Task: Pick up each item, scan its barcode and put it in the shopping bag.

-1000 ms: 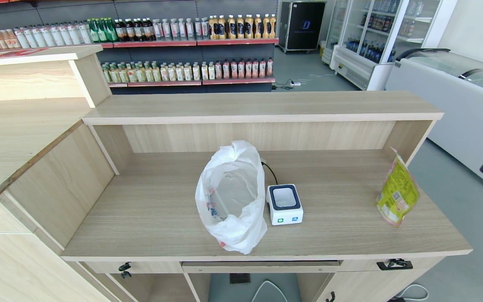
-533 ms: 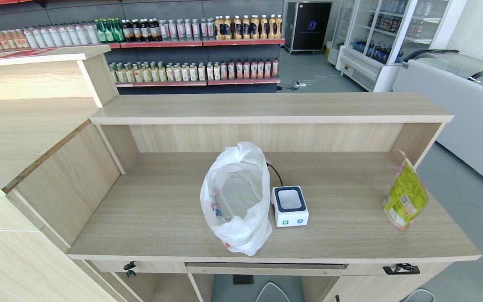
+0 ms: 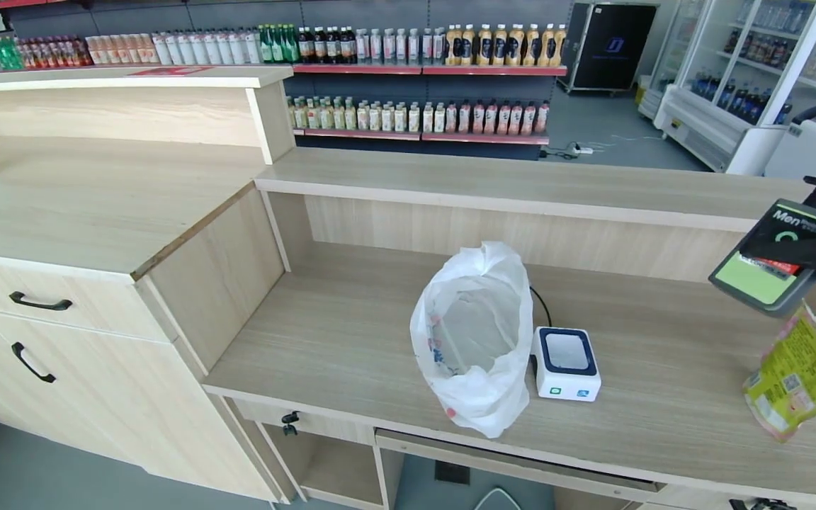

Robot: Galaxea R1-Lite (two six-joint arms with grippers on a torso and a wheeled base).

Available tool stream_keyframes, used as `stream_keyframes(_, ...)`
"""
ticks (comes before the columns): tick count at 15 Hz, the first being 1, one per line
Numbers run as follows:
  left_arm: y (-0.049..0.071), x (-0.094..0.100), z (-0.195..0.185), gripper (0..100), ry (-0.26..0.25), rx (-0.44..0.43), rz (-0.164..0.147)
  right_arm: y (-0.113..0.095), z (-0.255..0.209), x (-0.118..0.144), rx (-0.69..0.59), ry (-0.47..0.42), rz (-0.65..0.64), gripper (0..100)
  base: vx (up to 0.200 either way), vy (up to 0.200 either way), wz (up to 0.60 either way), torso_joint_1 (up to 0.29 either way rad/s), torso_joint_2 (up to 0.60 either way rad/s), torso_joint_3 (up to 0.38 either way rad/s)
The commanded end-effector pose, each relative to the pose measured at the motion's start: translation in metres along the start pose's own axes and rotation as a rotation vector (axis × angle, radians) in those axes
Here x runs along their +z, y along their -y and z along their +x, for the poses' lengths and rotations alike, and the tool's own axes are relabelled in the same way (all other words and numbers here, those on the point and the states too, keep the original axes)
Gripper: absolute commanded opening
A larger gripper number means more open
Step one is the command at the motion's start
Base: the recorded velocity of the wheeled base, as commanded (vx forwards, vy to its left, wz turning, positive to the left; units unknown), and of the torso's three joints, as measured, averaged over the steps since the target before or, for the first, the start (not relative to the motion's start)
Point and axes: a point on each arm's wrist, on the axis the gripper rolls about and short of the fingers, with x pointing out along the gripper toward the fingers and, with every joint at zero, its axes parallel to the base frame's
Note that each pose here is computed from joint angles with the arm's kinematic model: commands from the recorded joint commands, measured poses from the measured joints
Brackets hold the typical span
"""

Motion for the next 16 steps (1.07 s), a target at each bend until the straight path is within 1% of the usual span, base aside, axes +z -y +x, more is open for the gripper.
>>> stream_keyframes(1,0.0,0.0,0.0,100,-0.001,0.0,0.0,0.053,0.015,-0.017,0.057,-0.063,0.029,0,0.0,0.0,0.0,0.0,0.0,0.0)
stream_keyframes(2,0.0,0.0,0.0,100,-0.001,0.0,0.0,0.055,0.015,-0.017,0.076,-0.065,0.023,0,0.0,0.0,0.0,0.0,0.0,0.0)
stream_keyframes(3,0.0,0.0,0.0,100,-0.001,-0.002,0.0,0.065,0.018,-0.021,0.159,-0.07,0.043,0,0.0,0.0,0.0,0.0,0.0,0.0)
stream_keyframes(4,0.0,0.0,0.0,100,-0.001,0.0,0.0,0.071,0.021,-0.023,0.201,-0.073,0.062,0,0.0,0.0,0.0,0.0,0.0,0.0)
stream_keyframes(6,0.0,0.0,0.0,100,-0.001,-0.002,0.0,0.08,0.025,-0.028,0.215,-0.086,0.096,0,0.0,0.0,0.0,0.0,0.0,0.0)
stream_keyframes(8,0.0,0.0,0.0,100,-0.001,-0.002,0.0,0.085,0.029,-0.033,0.217,-0.096,0.097,0,0.0,0.0,0.0,0.0,0.0,0.0)
stream_keyframes(9,0.0,0.0,0.0,100,-0.001,0.0,0.0,0.087,0.031,-0.034,0.219,-0.098,0.084,0,0.0,0.0,0.0,0.0,0.0,0.0)
stream_keyframes(10,0.0,0.0,0.0,100,-0.001,-0.002,0.0,0.094,0.036,-0.04,0.224,-0.11,0.057,0,0.0,0.0,0.0,0.0,0.0,0.0)
stream_keyframes(13,0.0,0.0,0.0,100,-0.001,-0.002,0.0,0.106,0.048,-0.046,0.237,-0.127,0.046,0,0.0,0.0,0.0,0.0,0.0,0.0)
stream_keyframes(16,0.0,0.0,0.0,100,-0.001,-0.002,0.0,0.102,0.064,-0.05,0.284,-0.144,-0.045,0,0.0,0.0,0.0,0.0,0.0,0.0)
